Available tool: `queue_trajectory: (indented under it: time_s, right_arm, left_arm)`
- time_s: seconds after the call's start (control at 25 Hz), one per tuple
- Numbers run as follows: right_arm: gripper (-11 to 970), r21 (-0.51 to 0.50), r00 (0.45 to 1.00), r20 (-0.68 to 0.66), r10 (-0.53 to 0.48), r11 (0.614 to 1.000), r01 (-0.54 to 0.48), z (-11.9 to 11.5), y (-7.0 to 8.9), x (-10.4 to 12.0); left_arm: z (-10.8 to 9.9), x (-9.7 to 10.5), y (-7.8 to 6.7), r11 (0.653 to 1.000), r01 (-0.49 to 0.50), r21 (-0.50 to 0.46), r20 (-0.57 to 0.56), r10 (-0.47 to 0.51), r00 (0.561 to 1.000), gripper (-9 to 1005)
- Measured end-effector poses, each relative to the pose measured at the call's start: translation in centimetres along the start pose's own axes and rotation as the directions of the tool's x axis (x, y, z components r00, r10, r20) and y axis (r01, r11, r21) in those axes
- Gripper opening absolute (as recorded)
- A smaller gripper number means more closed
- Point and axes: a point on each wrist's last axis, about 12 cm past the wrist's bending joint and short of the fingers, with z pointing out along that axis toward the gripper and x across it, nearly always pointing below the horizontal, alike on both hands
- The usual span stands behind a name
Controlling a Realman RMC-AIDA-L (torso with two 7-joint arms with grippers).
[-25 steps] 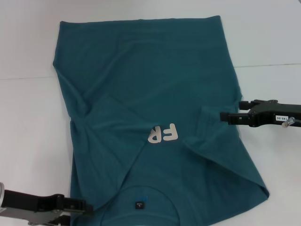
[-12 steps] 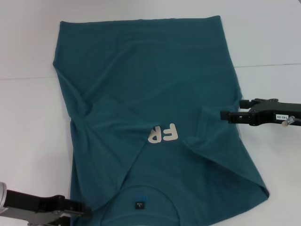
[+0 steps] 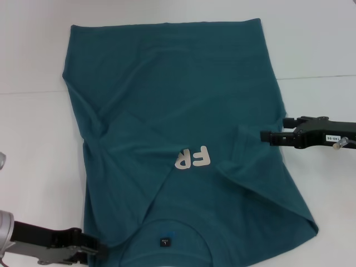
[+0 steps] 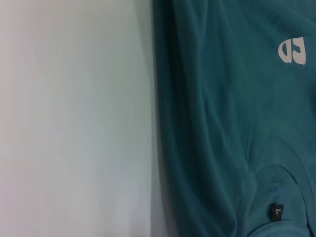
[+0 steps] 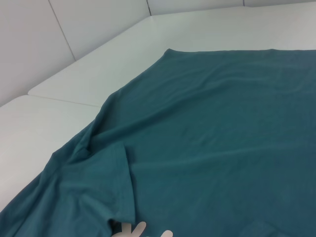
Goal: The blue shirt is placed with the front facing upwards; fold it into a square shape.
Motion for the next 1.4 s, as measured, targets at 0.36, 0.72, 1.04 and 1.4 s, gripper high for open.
queue_trajectory:
  time_s: [0.36, 0.72, 1.04, 1.4]
  right_arm:
    - [925, 0.0, 1.0, 0.0, 0.0, 1.0, 0.0, 0.0, 0.0, 0.0]
    - [925, -0.001, 1.0, 0.01, 0.005, 1.0, -0.005, 0.0, 0.0, 0.0]
    - [924, -0.001, 1.0, 0.012, 0.002, 1.0, -0.002, -0.1, 0.0, -0.1]
    - [924, -0.028, 1.0, -0.016, 0.023, 0.999, -0.024, -1.0, -0.3, -0.1]
  left_arm:
    - [0.4, -0.2, 0.1, 1.0, 0.007, -0.014, -0.007, -0.007, 1.0, 334]
    - [0.3, -0.3, 0.3, 0.999, 0.002, -0.048, -0.005, -0.002, 1.0, 122]
    - [0.0, -0.6, 0.0, 0.998, -0.019, -0.054, 0.01, 0.02, 1.0, 119]
    - [-0.7, -1.0, -0.5, 0.999, -0.033, -0.024, 0.036, 0.034, 0.999, 88]
